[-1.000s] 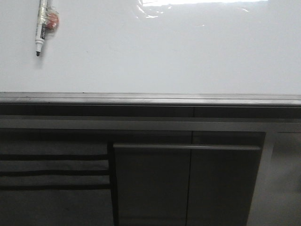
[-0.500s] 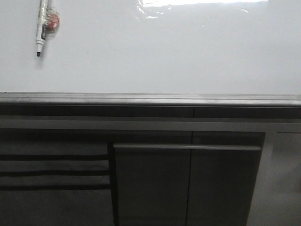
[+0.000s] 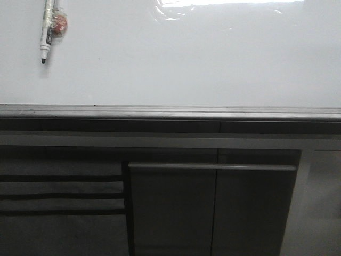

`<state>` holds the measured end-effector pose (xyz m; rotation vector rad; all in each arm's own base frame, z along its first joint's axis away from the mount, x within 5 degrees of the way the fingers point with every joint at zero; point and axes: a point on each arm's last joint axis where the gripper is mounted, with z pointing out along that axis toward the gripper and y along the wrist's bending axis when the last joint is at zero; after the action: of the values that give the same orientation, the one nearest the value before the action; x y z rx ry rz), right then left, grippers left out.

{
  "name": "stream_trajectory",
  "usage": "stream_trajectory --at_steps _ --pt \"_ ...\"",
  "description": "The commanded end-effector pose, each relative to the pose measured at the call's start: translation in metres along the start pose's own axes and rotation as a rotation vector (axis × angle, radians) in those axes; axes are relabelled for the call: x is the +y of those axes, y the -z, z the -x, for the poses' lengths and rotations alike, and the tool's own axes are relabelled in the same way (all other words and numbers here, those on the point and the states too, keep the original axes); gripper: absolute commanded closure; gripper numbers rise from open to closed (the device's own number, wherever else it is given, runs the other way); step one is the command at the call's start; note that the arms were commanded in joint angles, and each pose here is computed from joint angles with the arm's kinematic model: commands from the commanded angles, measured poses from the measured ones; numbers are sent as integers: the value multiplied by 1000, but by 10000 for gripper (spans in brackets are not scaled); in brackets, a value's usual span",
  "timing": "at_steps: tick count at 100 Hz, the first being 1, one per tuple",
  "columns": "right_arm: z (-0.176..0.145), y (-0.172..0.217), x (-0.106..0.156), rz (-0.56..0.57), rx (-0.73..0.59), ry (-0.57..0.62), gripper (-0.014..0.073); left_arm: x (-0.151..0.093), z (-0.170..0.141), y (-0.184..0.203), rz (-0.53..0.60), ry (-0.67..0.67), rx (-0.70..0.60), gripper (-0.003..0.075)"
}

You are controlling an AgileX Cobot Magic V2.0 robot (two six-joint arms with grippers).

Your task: Write number 0 on whiteboard

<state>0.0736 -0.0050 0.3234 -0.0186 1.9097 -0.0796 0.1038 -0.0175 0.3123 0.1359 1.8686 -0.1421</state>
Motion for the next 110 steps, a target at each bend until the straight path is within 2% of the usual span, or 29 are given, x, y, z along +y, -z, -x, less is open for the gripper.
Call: stream_trajectory --at_steps 1,11,18,36,50,63,86,110 --pt "16 2 -1 -3 -83 13 493 0 19 -4 -1 28 -114 535" --pt "16 2 -1 -3 -85 13 332 0 21 -13 -1 48 -117 339" --pt "16 2 -1 -3 -80 13 293 1 22 -20 -2 71 -113 285" --pt "13 2 -1 -1 -52 5 295 0 21 -44 -12 120 -50 314" --pt "15 2 0 2 -73 4 295 -9 30 -67 -55 100 -22 323" --pt "15 2 0 2 -77 4 295 -19 36 -97 -84 23 -9 323" --pt "15 2 0 2 -77 4 295 -24 51 -153 -82 20 67 322" --pt "15 2 0 2 -77 4 295 -41 60 -199 -118 3 114 322"
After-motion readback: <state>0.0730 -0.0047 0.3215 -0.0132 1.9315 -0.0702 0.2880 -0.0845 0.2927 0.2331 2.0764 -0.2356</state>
